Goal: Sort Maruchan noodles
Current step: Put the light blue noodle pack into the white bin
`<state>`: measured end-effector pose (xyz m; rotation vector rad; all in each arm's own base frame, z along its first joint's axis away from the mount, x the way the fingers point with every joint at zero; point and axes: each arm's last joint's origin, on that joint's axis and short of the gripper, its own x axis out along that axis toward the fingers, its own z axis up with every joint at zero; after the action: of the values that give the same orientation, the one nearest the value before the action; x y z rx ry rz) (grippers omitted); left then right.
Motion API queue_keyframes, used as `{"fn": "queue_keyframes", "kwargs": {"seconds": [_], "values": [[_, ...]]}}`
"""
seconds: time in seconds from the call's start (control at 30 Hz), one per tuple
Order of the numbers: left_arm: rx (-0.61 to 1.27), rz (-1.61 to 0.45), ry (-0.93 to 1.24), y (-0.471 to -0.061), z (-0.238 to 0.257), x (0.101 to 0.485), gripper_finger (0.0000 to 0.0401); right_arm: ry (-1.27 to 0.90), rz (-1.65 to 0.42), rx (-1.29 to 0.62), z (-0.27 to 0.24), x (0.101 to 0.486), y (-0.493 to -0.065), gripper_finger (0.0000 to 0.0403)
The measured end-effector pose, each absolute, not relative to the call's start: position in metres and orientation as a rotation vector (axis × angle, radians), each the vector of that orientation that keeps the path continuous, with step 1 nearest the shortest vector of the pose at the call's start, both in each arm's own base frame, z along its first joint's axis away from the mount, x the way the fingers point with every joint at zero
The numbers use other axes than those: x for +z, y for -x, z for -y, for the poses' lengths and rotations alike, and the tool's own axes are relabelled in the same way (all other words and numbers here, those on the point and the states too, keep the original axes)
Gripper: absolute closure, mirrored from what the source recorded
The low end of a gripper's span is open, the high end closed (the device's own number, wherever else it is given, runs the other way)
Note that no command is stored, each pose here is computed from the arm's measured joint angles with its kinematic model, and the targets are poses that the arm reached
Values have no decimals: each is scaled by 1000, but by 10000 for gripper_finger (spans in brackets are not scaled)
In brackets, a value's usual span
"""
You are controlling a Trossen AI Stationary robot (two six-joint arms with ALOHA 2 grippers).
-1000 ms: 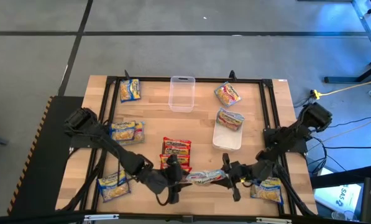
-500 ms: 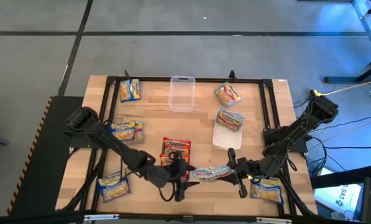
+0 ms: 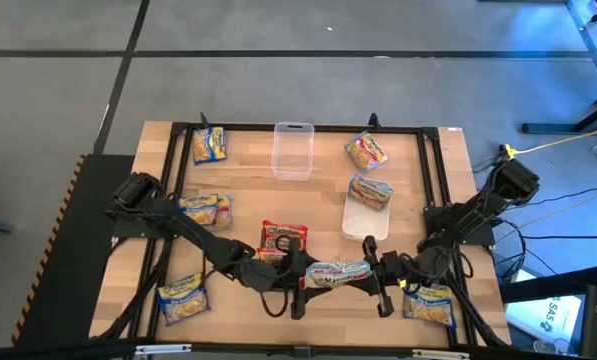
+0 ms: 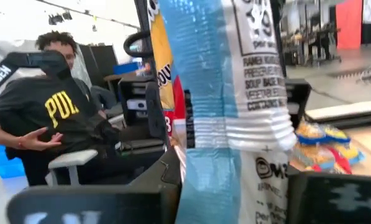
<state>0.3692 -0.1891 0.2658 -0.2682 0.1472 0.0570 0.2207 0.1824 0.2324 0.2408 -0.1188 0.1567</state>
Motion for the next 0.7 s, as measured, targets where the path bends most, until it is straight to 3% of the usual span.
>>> {"fn": "queue_keyframes", "kwargs": {"seconds": [0.17, 0.43, 0.53, 0.7], "values": [[20, -95, 270, -373, 185, 272, 160, -242, 144, 158, -178, 233, -226, 331], [-2, -109, 271, -375, 181, 271, 230, -246, 141, 174, -178, 232, -227, 324], [-3, -113, 265, -375, 181, 271, 238, -217, 127, 178, -178, 231, -227, 294], [14, -141, 240, -375, 180, 268, 240, -130, 36, 185, -175, 231, -222, 208]]}}
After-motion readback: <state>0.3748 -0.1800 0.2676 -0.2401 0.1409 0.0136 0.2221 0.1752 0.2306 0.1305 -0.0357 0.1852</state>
